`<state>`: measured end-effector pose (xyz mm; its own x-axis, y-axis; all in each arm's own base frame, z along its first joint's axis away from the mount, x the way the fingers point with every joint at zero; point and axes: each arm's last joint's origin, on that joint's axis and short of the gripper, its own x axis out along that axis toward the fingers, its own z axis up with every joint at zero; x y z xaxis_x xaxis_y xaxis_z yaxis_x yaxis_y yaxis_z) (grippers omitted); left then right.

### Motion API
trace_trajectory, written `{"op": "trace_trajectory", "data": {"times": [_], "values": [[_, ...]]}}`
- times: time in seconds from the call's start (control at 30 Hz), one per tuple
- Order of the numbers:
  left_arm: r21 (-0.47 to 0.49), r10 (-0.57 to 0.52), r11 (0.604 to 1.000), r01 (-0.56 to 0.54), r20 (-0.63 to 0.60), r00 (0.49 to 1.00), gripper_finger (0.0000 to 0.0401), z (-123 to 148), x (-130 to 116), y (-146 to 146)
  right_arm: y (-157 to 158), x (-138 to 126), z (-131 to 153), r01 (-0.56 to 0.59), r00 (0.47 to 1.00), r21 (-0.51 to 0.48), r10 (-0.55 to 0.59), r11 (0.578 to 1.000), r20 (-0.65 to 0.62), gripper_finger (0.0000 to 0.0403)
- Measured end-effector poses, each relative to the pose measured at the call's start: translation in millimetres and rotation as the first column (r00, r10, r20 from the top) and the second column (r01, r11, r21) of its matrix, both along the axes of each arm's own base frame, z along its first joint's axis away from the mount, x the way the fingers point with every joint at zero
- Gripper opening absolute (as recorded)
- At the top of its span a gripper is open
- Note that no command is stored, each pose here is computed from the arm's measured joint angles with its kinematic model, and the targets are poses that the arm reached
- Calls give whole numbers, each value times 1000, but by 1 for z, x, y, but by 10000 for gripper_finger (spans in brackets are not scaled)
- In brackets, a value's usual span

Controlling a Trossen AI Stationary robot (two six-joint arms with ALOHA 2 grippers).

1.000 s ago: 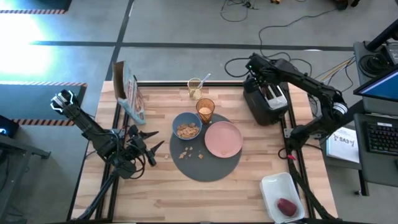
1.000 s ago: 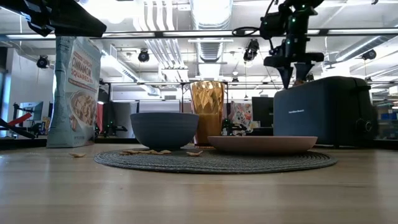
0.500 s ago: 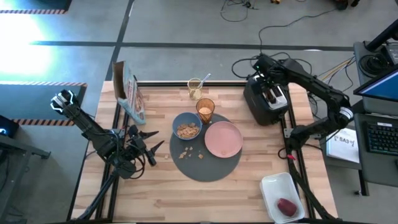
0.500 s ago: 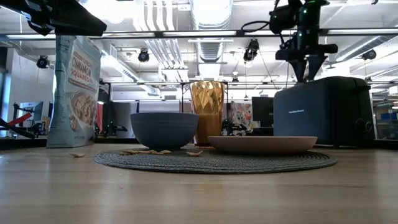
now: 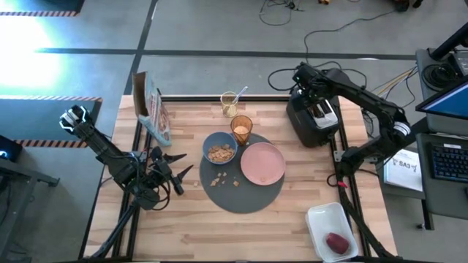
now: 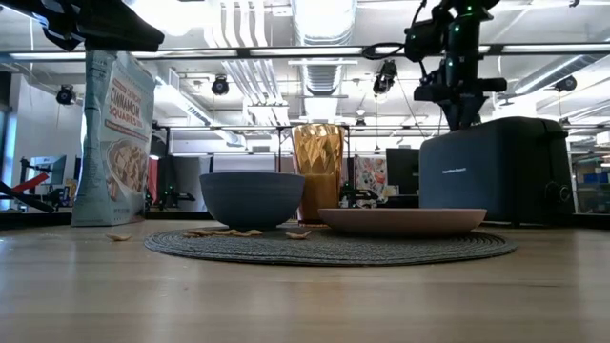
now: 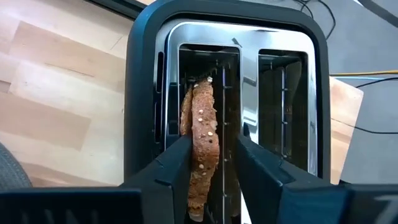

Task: Arrange a breakfast setting
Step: Put the bagel into the pink plate on the gray table placemat

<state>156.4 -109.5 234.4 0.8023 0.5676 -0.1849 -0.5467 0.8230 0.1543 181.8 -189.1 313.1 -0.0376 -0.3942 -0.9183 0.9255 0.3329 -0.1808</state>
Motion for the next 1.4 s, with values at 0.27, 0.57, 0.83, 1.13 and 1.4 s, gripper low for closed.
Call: {"op": "trace_trajectory", "data": {"times": [0.27,0.57,0.83,1.13,1.4], "values": [[0,0,1000,0,0,1000,200,0,0,0,1,-1,1,-3,1000,5,3,1000,9,44],[-2,0,1000,0,2,1000,200,0,0,0,11,-11,15,-24,999,-30,25,999,36,13],[-2,0,1000,0,2,1000,200,0,0,0,35,-35,43,14,990,-113,2,994,139,11],[-1,2,1000,-2,3,1000,200,0,0,0,72,-57,84,-22,853,-203,124,979,506,11],[-4,3,1000,-3,6,1000,200,0,0,0,109,-56,106,-140,651,-241,273,960,709,11]]}}
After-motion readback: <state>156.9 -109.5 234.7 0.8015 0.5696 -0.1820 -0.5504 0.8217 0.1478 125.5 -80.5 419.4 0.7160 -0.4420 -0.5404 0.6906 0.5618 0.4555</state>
